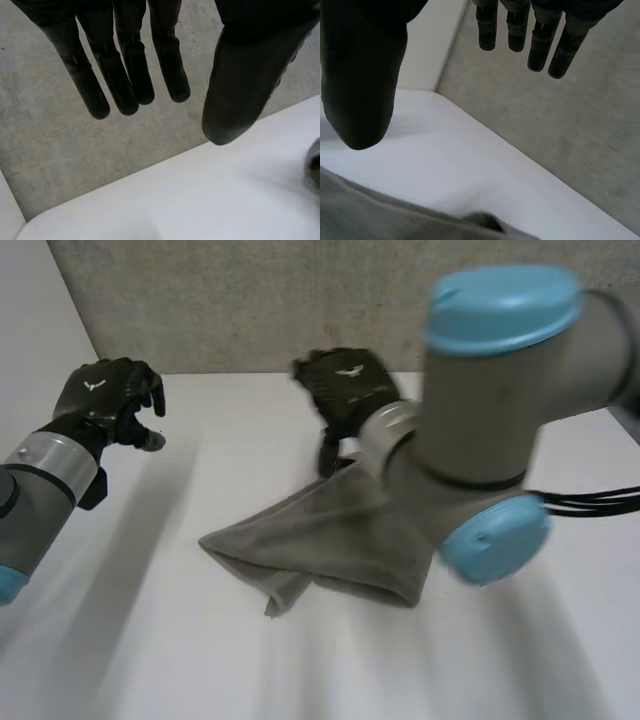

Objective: Fold the towel.

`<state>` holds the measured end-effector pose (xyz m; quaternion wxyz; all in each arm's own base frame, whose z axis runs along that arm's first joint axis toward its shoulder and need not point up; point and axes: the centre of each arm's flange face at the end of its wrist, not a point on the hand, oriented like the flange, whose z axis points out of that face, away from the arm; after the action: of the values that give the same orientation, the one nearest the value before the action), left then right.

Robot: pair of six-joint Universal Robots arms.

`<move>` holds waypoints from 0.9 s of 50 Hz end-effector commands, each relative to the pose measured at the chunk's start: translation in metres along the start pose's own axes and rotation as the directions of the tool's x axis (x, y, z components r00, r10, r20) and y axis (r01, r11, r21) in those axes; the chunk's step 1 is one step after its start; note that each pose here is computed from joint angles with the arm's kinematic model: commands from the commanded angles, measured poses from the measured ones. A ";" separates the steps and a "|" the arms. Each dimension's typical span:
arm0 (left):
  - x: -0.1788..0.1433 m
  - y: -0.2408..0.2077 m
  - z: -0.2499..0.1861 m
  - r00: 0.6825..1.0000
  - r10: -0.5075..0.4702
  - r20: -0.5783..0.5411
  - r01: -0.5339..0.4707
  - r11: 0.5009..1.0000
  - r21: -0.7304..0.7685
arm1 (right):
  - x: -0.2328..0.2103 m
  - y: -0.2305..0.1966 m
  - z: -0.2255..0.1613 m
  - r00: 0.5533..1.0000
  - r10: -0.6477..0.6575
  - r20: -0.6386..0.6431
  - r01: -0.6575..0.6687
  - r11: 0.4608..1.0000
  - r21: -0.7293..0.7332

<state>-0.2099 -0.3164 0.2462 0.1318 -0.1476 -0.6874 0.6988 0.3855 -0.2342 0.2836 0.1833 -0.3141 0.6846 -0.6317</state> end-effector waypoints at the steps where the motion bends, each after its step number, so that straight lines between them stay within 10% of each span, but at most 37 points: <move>1: 0.026 0.011 -0.006 0.997 -0.001 -0.077 -0.002 0.999 -0.033 | 0.061 0.027 -0.010 0.997 0.033 -0.064 -0.039 0.994 -0.103; 28: 0.077 0.122 -0.005 0.969 0.050 -0.241 -0.122 0.948 -0.294 | 0.094 0.097 -0.022 0.999 -0.021 -0.024 0.016 0.982 -0.190; 45: 0.074 0.126 0.001 0.970 0.063 -0.235 -0.135 0.944 -0.302 | 0.038 0.100 0.061 0.982 -0.099 0.162 0.115 0.989 -0.093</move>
<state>-0.2774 -0.2919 0.1176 0.1468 -0.2794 -0.7619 0.5657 0.3509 -0.2929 0.1966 0.1745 -0.3932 0.6867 -0.5860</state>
